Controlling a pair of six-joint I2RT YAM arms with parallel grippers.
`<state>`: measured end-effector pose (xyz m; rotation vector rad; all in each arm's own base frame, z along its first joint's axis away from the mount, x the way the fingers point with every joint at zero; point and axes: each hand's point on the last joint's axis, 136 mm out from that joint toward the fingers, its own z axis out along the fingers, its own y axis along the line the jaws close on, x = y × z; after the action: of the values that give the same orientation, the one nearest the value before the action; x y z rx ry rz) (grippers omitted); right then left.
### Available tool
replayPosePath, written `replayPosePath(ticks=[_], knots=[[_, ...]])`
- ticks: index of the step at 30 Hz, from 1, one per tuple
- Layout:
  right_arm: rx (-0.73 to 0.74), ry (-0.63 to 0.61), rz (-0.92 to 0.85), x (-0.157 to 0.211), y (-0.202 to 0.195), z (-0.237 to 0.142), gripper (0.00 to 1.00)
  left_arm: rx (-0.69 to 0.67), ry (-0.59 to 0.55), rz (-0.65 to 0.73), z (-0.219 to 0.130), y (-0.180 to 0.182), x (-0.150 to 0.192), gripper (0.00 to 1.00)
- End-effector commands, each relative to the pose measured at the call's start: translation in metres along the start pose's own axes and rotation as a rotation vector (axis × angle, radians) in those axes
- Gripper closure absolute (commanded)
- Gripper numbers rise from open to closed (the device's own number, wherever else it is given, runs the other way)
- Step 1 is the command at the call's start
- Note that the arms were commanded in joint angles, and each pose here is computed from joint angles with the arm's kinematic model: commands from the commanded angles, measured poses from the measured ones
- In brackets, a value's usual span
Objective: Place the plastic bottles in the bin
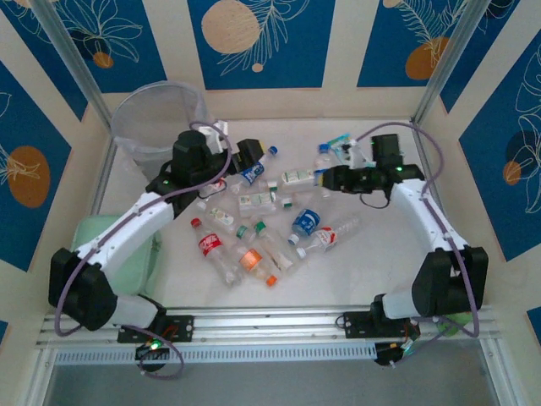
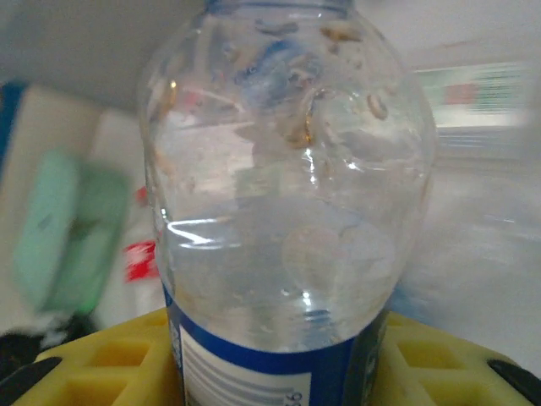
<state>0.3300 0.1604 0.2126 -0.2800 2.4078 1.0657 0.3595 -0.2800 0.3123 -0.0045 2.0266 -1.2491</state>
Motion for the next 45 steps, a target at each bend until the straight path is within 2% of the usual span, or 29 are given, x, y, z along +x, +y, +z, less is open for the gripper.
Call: replayPosePath(ticks=[1, 7, 12, 16, 20, 23, 26, 30, 34, 37, 40, 42, 45], knots=[[-0.304, 0.043, -0.134, -0.001, 0.066, 0.011, 0.59, 0.153, 0.033, 0.03, 0.012, -0.046, 0.002, 0.02], [-0.4, 0.061, -0.205, 0.003, 0.097, 0.029, 0.59, 0.133, 0.105, 0.003, 0.036, -0.037, 0.027, 0.13], [-0.413, 0.05, -0.222, 0.001, 0.102, 0.034, 0.58, 0.139, 0.184, -0.003, 0.051, -0.039, 0.047, 0.14], [-0.41, 0.034, -0.236, 0.0, 0.103, 0.034, 0.59, 0.123, 0.183, -0.02, 0.057, -0.032, 0.05, 0.29], [-0.378, 0.041, -0.229, 0.001, 0.096, 0.038, 0.58, 0.137, 0.169, -0.025, 0.059, -0.037, 0.046, 0.48], [-0.352, 0.037, -0.232, 0.0, 0.093, 0.038, 0.49, 0.138, 0.169, -0.013, 0.06, -0.04, 0.042, 0.59], [-0.333, 0.033, -0.219, -0.004, 0.088, 0.033, 0.31, 0.137, 0.168, 0.016, 0.06, -0.047, 0.032, 0.62], [-0.298, 0.013, -0.195, -0.011, 0.08, 0.016, 0.0, 0.161, 0.123, 0.071, 0.053, -0.063, -0.003, 0.64], [-0.225, -0.027, -0.103, -0.013, 0.059, -0.011, 0.01, 0.146, 0.025, 0.16, 0.03, -0.075, -0.06, 0.66], [-0.022, -0.037, 0.153, -0.011, 0.01, -0.03, 0.01, 0.093, -0.07, 0.23, 0.001, -0.075, -0.111, 0.68], [0.309, 0.03, 0.387, 0.017, -0.049, -0.052, 0.01, -0.056, -0.187, 0.272, -0.039, -0.054, -0.161, 0.7], [0.405, 0.064, 0.464, 0.035, -0.062, -0.063, 0.01, -0.161, -0.279, 0.27, -0.07, -0.031, -0.192, 0.74], [0.475, 0.039, 0.548, 0.05, -0.07, -0.071, 0.01, -0.286, -0.353, 0.247, -0.106, 0.009, -0.222, 0.81]])
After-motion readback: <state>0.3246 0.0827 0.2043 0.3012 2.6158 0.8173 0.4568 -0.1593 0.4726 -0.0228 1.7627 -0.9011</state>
